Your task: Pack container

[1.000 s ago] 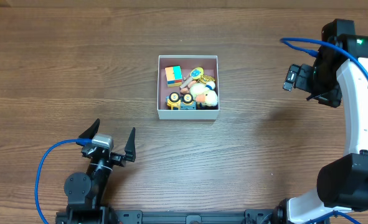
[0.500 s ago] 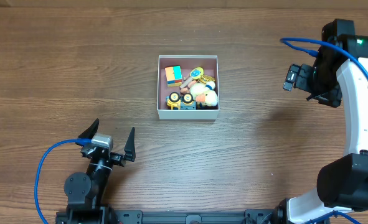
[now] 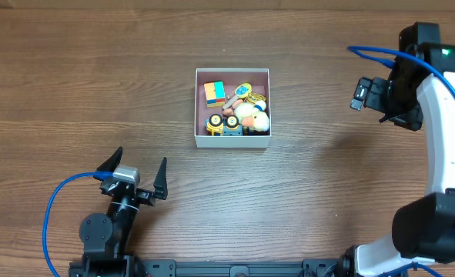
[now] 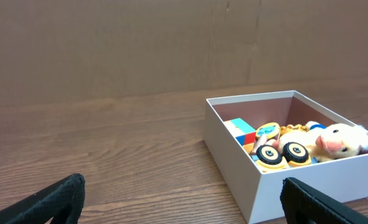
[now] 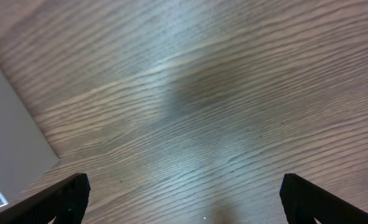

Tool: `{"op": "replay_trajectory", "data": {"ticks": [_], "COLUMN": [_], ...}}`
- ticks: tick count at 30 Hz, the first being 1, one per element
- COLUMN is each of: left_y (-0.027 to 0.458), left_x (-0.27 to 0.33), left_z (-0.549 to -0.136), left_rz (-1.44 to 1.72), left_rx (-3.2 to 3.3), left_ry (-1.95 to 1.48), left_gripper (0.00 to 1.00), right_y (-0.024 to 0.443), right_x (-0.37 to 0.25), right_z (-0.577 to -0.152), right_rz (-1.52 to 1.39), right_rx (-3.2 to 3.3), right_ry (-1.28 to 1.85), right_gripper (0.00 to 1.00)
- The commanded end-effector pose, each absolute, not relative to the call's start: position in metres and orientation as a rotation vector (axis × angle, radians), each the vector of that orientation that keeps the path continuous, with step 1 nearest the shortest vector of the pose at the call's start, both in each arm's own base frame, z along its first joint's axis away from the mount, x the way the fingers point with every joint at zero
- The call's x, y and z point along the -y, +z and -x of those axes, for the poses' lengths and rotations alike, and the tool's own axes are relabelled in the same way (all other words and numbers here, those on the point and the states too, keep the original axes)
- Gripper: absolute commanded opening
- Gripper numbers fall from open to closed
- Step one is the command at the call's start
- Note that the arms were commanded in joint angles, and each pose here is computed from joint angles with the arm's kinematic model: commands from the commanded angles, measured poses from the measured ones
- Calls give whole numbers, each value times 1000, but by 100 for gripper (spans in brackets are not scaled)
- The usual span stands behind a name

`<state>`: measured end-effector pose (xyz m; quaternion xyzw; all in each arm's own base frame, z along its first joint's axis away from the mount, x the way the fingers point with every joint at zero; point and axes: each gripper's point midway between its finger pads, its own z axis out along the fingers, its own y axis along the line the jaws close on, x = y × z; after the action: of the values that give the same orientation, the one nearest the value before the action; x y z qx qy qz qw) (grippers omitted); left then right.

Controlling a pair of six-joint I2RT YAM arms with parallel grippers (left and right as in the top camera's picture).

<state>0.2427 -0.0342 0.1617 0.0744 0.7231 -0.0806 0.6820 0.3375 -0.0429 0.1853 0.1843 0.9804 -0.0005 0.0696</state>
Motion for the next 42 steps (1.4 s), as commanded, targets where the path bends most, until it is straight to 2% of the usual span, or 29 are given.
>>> {"op": "replay_trajectory", "data": {"ticks": [1,9,15,24,30,42], "left_y": [163,163,163,163,163,163], "left_x": [30,30,30,30,30,30], "left_z": [-243,-243,-243,-243,-243,-243], "left_rz": [-161,-161,-161,-161,-161,-161], "left_rx": [-1614,-1614,-1614,-1614,-1614,-1614], "left_ry": [-154,-154,-154,-154,-154,-154], "left_gripper": [100,100,100,100,100,100], "right_y": [240,329,352,334,298,256], "right_x": [35,28,24,-4,-7,-4], "right_z": [-324,-269,-217,-214,-223,-232], "right_rz": [-502,-440,-404,-216,-161,-121], "right_rx": [-2778,-2467,-2260,-1839,-1655,-1425], "right_ry": [17,49,59,242,252,240], "right_gripper": [100,100,100,100,100,100]}}
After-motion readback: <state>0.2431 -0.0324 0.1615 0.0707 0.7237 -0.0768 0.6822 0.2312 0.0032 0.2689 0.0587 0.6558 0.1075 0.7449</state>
